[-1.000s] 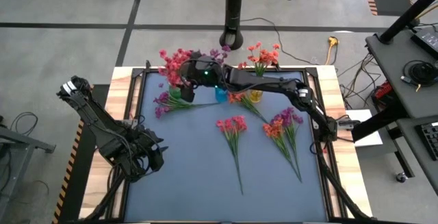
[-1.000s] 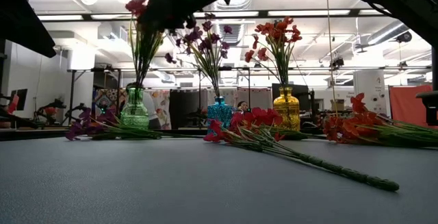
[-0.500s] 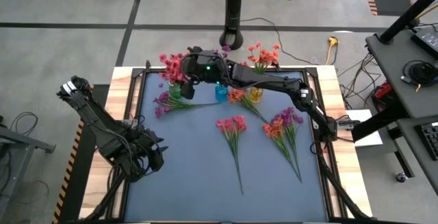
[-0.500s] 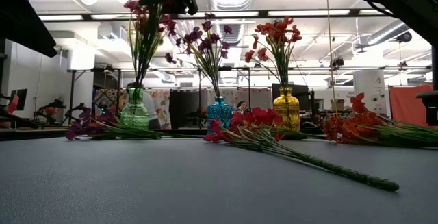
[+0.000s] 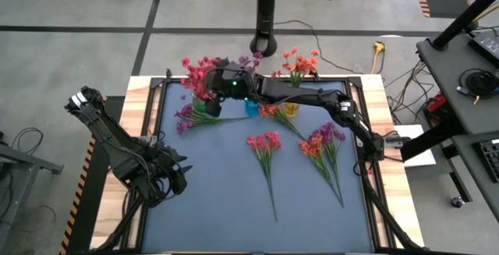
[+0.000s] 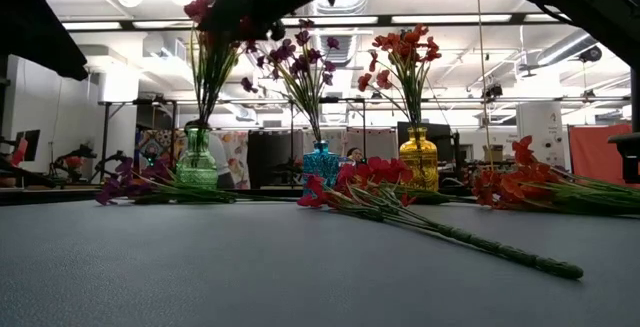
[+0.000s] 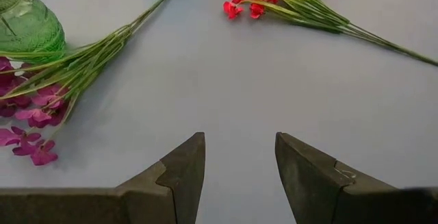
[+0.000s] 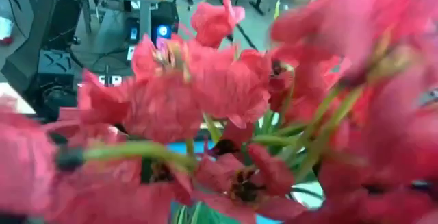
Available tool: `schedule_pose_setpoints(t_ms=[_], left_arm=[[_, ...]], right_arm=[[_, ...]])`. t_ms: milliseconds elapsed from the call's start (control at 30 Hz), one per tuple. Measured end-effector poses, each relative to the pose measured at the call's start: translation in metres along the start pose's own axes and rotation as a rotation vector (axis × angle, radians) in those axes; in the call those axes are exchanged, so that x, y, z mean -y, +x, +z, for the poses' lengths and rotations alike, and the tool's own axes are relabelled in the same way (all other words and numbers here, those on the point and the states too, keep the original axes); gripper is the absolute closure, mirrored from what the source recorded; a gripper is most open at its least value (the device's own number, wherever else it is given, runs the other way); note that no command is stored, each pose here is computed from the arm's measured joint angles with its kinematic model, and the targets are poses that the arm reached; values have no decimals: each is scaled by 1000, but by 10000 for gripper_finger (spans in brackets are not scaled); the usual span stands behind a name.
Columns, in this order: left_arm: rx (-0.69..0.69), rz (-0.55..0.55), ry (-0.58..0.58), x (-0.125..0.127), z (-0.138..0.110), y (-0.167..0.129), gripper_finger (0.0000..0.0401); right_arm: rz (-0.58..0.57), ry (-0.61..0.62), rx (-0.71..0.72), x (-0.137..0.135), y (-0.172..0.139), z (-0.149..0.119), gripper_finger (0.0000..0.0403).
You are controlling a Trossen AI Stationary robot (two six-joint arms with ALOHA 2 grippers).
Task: Sort flowers into vase by color
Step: Put the left pink flower into the green vase
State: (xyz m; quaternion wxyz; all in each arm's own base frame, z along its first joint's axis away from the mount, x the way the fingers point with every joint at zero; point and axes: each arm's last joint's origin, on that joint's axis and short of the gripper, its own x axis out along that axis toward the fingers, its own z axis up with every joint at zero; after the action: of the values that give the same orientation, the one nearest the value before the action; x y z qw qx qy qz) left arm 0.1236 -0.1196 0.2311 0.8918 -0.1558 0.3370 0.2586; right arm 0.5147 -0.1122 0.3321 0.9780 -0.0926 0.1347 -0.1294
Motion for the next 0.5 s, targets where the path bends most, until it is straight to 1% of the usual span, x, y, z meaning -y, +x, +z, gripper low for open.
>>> schedule_pose_setpoints(t_ms=[100, 233, 500], left_arm=[[0, 0, 16, 0, 0, 0, 239], [0, 0, 20, 0, 0, 0, 239], [0, 0, 19, 0, 0, 0, 239]], right_arm=[[-8, -1, 40, -3, 5, -8, 55], [0, -5, 4, -4, 6, -14, 55], [1, -32, 16, -4, 3, -5, 55]])
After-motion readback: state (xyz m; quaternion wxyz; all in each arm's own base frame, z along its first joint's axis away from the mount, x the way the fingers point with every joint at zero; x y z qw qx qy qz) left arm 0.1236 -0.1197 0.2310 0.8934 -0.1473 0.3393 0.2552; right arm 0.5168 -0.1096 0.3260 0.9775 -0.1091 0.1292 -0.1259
